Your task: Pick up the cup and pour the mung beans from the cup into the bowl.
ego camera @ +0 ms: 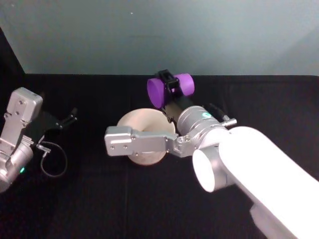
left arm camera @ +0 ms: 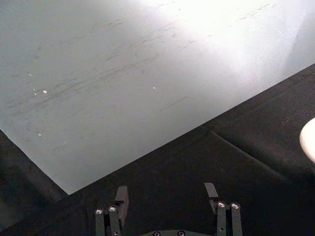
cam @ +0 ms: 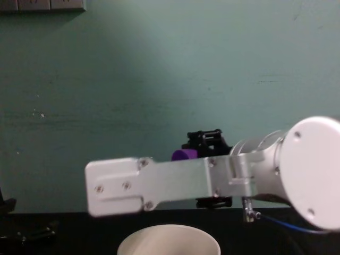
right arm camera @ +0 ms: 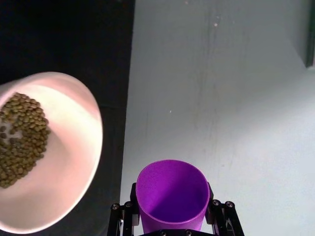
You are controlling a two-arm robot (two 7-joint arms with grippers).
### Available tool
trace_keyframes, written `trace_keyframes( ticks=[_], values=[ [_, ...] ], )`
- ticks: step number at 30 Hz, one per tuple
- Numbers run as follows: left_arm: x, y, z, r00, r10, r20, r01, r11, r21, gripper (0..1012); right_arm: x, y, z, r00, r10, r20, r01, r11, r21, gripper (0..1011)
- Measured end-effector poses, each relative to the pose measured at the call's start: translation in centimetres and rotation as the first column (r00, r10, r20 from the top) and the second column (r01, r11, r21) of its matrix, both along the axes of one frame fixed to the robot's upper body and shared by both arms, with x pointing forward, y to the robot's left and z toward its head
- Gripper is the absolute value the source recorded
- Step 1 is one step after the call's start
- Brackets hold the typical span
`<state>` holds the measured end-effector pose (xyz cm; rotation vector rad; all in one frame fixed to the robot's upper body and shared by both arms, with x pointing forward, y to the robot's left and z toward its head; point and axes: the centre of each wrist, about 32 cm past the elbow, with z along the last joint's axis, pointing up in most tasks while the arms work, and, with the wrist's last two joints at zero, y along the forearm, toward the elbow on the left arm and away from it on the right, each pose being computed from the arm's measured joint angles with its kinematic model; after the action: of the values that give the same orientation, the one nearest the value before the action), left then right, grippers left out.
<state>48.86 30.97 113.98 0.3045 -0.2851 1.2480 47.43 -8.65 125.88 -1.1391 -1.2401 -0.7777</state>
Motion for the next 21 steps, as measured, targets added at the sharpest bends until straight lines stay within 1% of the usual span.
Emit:
trace_keyframes(
  ticks=[1,3,4,6,8,11,12,13,14,19,21],
  values=[
    [0.0,0.0,0.0,1.0,0.0,0.0,0.0,1.0,0.0,1000,0.0,-0.3,0.1,1.0,-0.007,-0.003,0.007,1.0,0.019,728],
    [0.0,0.0,0.0,1.0,0.0,0.0,0.0,1.0,0.0,1000,0.0,-0.6,0.3,1.0,-0.014,-0.005,0.014,0.999,0.036,726],
    [0.0,0.0,0.0,1.0,0.0,0.0,0.0,1.0,0.0,1000,0.1,-0.9,0.4,1.0,-0.022,-0.008,0.023,0.998,0.053,726],
    [0.0,0.0,0.0,1.0,0.0,0.0,0.0,1.0,0.0,1000,0.1,-1.4,0.5,0.999,-0.038,-0.007,0.039,0.997,0.068,726],
    [0.0,0.0,0.0,1.0,0.0,0.0,0.0,1.0,0.0,1000,0.1,-1.5,0.6,0.999,-0.045,-0.006,0.045,0.996,0.072,726],
    [0.0,0.0,0.0,1.0,0.0,0.0,0.0,1.0,0.0,1000,0.0,-2.2,0.7,0.997,-0.073,-0.005,0.073,0.992,0.101,726],
    [0.0,0.0,0.0,1.0,0.0,0.0,0.0,1.0,0.0,1000,0.0,-2.5,0.7,0.997,-0.083,-0.006,0.083,0.99,0.115,726],
    [0.0,0.0,0.0,1.0,0.0,0.0,0.0,1.0,0.0,1000,0.0,-2.5,0.7,0.997,-0.083,-0.006,0.083,0.99,0.115,726],
    [0.0,0.0,0.0,1.0,0.0,0.0,0.0,1.0,0.0,1000,0.0,-2.8,0.6,0.996,-0.093,-0.007,0.093,0.987,0.129,726],
    [0.0,0.0,0.0,1.0,0.0,0.0,0.0,1.0,0.0,1000,-0.1,-3.4,0.3,0.993,-0.116,-0.001,0.114,0.979,0.166,728],
    [0.0,0.0,0.0,1.0,0.0,0.0,0.0,1.0,0.0,1000,-0.1,-3.7,0.2,0.993,-0.121,-0.006,0.12,0.972,0.2,726]
  ],
)
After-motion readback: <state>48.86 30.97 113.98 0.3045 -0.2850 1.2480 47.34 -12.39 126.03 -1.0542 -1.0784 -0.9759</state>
